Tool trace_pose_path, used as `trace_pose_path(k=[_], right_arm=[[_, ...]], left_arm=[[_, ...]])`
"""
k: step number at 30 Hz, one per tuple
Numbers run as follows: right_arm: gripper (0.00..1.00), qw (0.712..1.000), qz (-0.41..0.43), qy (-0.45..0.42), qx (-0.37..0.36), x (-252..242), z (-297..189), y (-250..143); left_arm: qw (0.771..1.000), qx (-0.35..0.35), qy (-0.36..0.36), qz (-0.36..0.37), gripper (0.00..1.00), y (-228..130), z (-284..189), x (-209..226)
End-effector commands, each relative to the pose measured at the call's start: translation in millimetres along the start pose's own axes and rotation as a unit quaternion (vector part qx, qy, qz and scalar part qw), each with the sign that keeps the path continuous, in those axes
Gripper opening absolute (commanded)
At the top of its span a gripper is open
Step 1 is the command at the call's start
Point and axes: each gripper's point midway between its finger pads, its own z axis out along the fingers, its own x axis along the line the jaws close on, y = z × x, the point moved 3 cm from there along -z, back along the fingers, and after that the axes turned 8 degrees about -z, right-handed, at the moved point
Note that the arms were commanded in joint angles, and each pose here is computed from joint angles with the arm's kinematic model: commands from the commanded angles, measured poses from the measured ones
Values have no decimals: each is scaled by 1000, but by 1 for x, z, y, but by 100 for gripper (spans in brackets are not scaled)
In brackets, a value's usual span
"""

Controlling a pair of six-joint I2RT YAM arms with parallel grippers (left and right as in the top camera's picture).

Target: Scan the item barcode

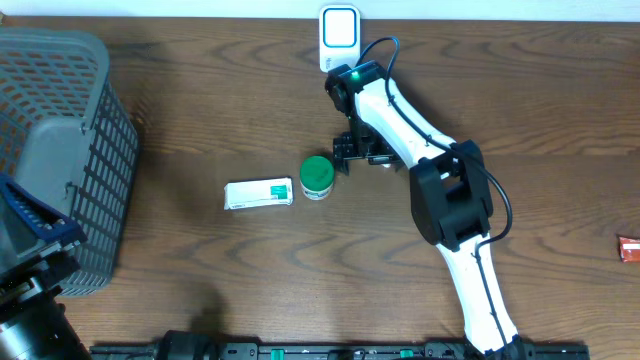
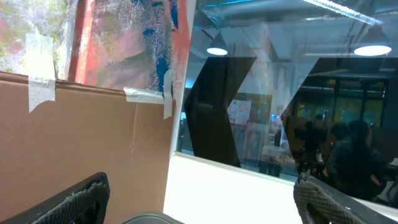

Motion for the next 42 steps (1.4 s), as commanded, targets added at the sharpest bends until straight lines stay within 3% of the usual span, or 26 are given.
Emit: trace_pose_path(k=[1, 6, 11, 20, 30, 39, 42], right_arm=[[99, 999, 28, 46, 0, -6, -22, 0], [99, 989, 107, 101, 8, -26, -31, 11], [99, 978, 133, 160, -17, -38, -33, 35], [99, 972, 145, 168, -79, -35, -32, 62], [99, 931, 337, 133, -52, -36, -29, 55], [99, 901, 407, 142, -42, -35, -30, 56], [99, 893, 432, 110, -58, -48, -28, 56]], left_arm=[[1000, -8, 7, 0, 95, 7, -2, 3], [1000, -8, 7, 0, 95, 7, -2, 3], [1000, -8, 7, 0, 95, 7, -2, 3], [1000, -8, 7, 0, 95, 7, -2, 3], [1000, -8, 7, 0, 95, 7, -2, 3], [1000, -8, 7, 0, 95, 7, -2, 3], [1000, -8, 7, 0, 95, 7, -2, 3]])
